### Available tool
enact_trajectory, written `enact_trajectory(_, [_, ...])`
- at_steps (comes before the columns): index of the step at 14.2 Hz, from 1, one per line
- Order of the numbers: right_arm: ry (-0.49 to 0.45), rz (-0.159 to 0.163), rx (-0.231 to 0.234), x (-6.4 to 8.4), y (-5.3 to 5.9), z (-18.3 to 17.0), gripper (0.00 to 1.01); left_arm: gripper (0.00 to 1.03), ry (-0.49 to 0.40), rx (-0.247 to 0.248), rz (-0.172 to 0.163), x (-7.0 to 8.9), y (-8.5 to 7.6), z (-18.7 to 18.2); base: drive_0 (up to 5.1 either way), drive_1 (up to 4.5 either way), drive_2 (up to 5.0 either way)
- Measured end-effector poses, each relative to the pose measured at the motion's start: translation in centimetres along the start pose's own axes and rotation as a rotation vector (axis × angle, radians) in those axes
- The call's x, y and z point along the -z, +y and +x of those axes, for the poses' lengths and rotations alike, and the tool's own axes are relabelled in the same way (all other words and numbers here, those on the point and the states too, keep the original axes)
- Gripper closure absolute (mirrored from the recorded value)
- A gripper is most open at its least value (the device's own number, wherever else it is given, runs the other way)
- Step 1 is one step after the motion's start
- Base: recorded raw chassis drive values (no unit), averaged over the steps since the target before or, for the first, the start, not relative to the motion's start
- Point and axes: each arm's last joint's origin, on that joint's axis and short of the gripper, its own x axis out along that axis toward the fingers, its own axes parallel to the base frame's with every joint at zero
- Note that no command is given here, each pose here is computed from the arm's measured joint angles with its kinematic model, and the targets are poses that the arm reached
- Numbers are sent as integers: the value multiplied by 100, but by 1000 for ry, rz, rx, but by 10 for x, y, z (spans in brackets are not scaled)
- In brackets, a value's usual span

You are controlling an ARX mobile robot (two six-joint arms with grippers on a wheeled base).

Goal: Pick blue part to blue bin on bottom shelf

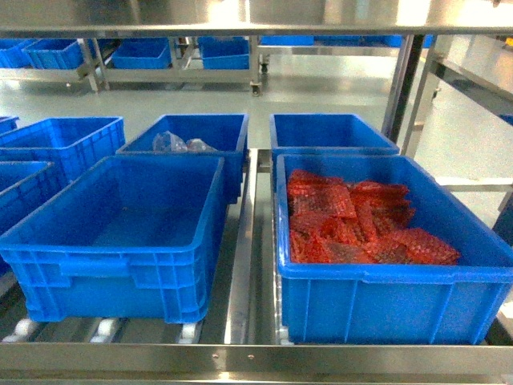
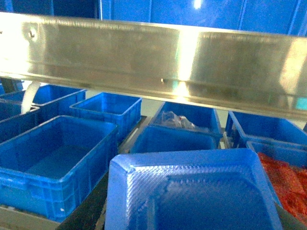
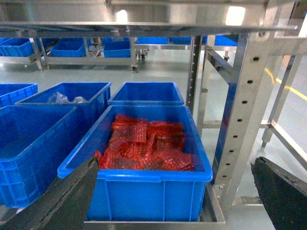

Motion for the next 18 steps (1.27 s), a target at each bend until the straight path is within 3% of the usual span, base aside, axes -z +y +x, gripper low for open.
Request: enact_trajectory(18, [0,0,0,0,0,0,3,59,3,0,2,0,0,0,0,22,-23])
